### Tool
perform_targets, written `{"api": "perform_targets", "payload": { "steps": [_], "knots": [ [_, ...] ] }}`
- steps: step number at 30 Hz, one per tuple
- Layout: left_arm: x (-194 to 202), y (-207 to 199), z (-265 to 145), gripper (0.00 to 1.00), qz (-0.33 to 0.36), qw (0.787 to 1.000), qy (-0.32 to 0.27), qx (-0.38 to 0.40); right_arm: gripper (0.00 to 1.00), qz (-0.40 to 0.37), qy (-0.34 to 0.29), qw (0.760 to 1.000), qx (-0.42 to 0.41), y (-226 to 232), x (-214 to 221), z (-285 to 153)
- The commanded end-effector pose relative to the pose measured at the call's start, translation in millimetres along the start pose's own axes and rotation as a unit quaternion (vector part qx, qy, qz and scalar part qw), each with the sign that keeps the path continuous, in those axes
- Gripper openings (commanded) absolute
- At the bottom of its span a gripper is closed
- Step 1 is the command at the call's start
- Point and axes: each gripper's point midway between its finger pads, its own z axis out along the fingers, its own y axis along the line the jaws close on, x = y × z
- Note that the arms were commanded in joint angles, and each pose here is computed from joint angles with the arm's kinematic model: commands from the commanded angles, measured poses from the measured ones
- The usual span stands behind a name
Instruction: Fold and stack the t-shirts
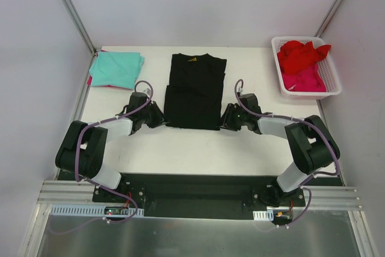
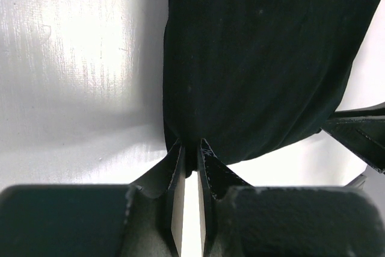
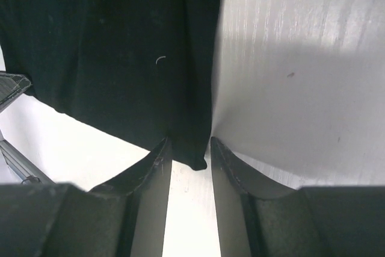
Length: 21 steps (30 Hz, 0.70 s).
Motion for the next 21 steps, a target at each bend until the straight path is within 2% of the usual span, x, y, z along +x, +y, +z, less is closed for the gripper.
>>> {"api": "perform_targets", "payload": {
  "steps": [1,3,8,9,10,13,21],
  "knots": [
    [-1.9,-8.5,-1.5,0.06,-0.003,1.0,0.0,0.02,0.34,-0.004,-0.01,1.0,-0.017,12.4,-11.5,6.2],
    [-1.3,-8.1,-1.5,0.06,-0.004,1.0,0.001,0.019,0.33,-0.001,-0.006,1.0,-0.017,12.7,-10.0,9.3],
    [0.4,-6.9,-1.4,0.05,-0.007,1.0,0.003,0.019,0.19,-0.001,0.0,1.0,-0.016,13.2,-5.3,11.6],
    [-0.2,-7.8,-1.4,0.04,-0.006,1.0,0.002,0.021,0.14,0.0,-0.001,1.0,-0.016,13.1,-6.5,11.6],
    [0.6,-7.1,-1.3,0.04,-0.007,1.0,0.002,0.02,0.01,0.001,0.001,1.0,-0.014,11.9,-4.9,11.2],
    [5.3,-3.7,-2.5,0.0,-0.007,1.0,0.007,0.018,0.01,-0.003,0.008,1.0,-0.002,7.9,-0.3,6.0],
    [13.1,2.9,-21.2,0.0,0.017,1.0,0.006,-0.001,0.01,-0.03,0.001,0.999,0.035,-3.2,2.3,-16.5]
  ]
}}
